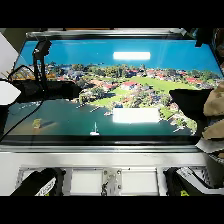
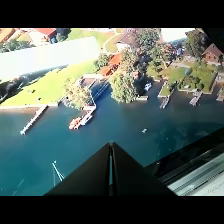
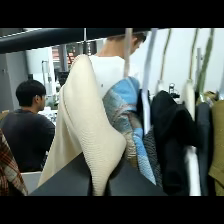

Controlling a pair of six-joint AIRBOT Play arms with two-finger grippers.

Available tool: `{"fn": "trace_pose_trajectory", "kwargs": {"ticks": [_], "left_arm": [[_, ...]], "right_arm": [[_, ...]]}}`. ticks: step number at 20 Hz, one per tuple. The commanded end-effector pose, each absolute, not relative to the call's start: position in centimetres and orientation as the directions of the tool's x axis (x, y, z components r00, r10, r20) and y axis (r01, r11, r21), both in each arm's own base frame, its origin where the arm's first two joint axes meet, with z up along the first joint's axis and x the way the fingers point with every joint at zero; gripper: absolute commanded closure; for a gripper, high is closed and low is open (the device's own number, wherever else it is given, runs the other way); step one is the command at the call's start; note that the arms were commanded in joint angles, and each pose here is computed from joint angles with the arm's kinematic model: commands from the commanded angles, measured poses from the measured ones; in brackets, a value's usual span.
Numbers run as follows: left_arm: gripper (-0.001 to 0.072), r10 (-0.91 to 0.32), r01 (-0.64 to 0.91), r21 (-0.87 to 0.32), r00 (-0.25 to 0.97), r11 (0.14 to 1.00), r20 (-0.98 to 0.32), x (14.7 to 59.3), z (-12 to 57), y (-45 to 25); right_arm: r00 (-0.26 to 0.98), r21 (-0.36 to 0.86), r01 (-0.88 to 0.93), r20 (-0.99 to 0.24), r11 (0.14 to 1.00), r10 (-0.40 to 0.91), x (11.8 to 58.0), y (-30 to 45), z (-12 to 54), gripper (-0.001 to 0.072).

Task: Fold the clothes and pants, and hang the long-sleeved shirts on hangers.

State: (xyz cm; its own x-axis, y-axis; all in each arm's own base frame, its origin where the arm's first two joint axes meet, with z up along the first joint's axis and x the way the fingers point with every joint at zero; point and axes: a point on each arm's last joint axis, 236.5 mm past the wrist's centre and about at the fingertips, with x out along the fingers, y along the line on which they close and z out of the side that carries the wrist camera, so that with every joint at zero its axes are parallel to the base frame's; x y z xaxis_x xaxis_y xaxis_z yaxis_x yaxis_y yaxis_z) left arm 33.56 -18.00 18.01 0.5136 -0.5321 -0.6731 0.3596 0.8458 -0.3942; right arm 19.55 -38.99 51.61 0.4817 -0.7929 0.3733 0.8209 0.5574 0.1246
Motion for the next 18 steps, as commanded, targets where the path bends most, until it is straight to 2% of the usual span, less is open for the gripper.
{"fn": "trace_pose_trajectory", "kwargs": {"ticks": [1,8,11,14,15,16,17,18], "left_arm": [[0.0690,-0.533,0.361,-0.395,0.513,0.845,-0.672,33.5,18.0,-18.0],[0.0690,-0.533,0.361,-0.394,0.513,0.845,-0.672,33.5,18.0,-18.0],[0.0690,-0.533,0.361,-0.394,0.513,0.845,-0.672,33.5,18.0,-18.0],[0.0690,-0.533,0.361,-0.394,0.514,0.845,-0.672,33.5,18.0,-18.0],[0.0690,-0.533,0.361,-0.394,0.514,0.845,-0.672,33.5,18.0,-18.0],[0.0690,-0.533,0.361,-0.394,0.513,0.845,-0.673,33.5,18.0,-18.0],[0.0690,-0.533,0.361,-0.394,0.513,0.845,-0.673,33.5,18.0,-18.0],[0.0689,-0.533,0.361,-0.394,0.513,0.845,-0.673,33.5,18.0,-18.0]], "right_arm": [[0.490,0.160,0.818,0.311,0.553,-0.815,19.1,-40.4,49.8,0.0699],[0.571,0.149,0.790,0.175,0.595,-0.802,21.2,-40.8,46.2,0.0698],[0.582,0.149,0.784,0.161,0.602,-0.797,21.4,-40.6,45.9,0.0695],[0.585,0.148,0.781,0.165,0.607,-0.794,21.4,-40.2,46.2,0.0658],[0.585,0.146,0.781,0.170,0.608,-0.793,21.3,-40.0,46.4,0.0499],[0.584,0.144,0.781,0.177,0.608,-0.792,21.2,-39.6,46.8,0.0301],[0.584,0.141,0.780,0.186,0.609,-0.790,21.0,-39.2,47.2,0.0258],[0.583,0.137,0.780,0.198,0.611,-0.788,20.8,-38.7,47.7,0.0258]]}}
